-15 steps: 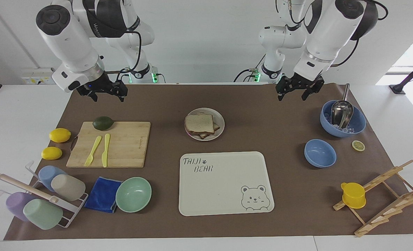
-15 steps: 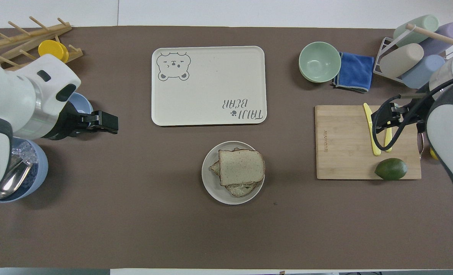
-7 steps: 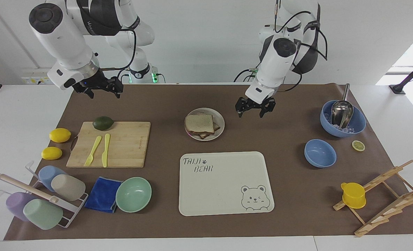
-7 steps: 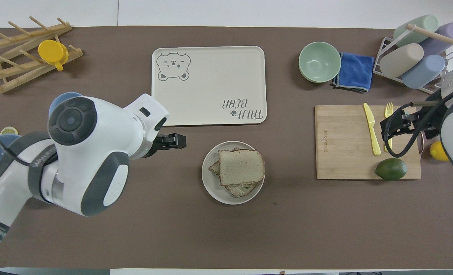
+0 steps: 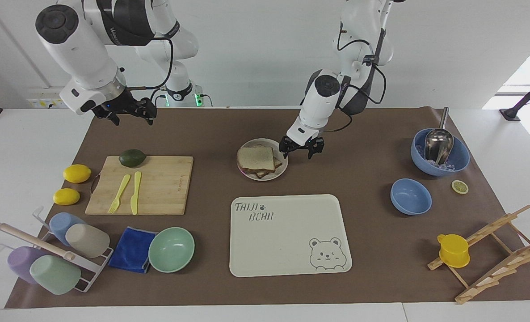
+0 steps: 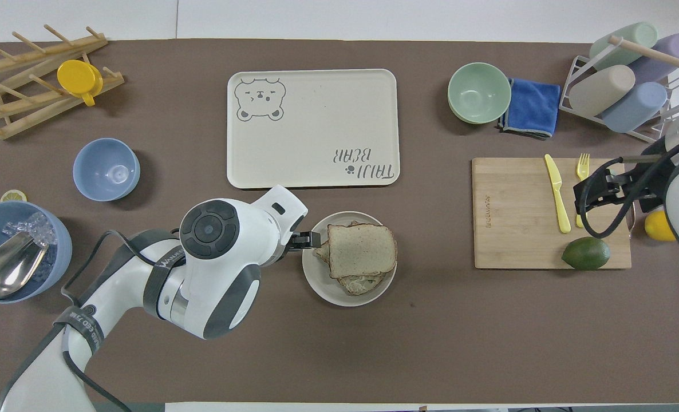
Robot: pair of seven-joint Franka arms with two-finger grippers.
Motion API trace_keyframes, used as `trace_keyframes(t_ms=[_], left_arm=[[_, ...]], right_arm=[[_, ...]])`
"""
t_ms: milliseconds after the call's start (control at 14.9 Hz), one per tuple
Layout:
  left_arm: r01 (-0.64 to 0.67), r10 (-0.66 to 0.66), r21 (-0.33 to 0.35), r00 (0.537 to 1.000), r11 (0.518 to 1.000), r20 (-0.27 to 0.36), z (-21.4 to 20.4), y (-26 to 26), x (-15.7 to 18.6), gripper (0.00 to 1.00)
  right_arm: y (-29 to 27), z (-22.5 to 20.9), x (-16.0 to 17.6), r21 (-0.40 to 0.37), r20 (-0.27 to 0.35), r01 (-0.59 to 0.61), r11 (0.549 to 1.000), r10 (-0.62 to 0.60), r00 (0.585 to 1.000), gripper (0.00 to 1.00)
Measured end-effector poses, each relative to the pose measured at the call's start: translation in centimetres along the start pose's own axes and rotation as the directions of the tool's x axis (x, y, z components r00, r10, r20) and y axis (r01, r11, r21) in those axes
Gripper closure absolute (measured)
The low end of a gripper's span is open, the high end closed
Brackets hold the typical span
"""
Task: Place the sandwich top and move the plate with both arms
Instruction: 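Reach the left gripper to the rim of the white plate, then grip the white plate rim with the left gripper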
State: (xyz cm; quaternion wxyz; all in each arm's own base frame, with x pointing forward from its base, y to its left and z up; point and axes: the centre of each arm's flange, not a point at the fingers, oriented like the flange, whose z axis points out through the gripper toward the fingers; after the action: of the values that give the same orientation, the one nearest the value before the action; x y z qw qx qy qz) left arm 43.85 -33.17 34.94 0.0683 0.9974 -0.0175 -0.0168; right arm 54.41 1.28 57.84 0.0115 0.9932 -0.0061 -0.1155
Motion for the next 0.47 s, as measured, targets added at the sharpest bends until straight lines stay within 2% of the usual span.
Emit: trace_keyframes(t_ms=[470], left_arm=[[0.016, -0.016, -0.017, 1.0, 1.0, 0.027, 2.9, 0.8, -1.8, 0.0]], right_arm=[[1.3, -0.3, 0.0, 0.006, -0.014, -0.017, 1.0, 0.017, 1.0, 0.0]])
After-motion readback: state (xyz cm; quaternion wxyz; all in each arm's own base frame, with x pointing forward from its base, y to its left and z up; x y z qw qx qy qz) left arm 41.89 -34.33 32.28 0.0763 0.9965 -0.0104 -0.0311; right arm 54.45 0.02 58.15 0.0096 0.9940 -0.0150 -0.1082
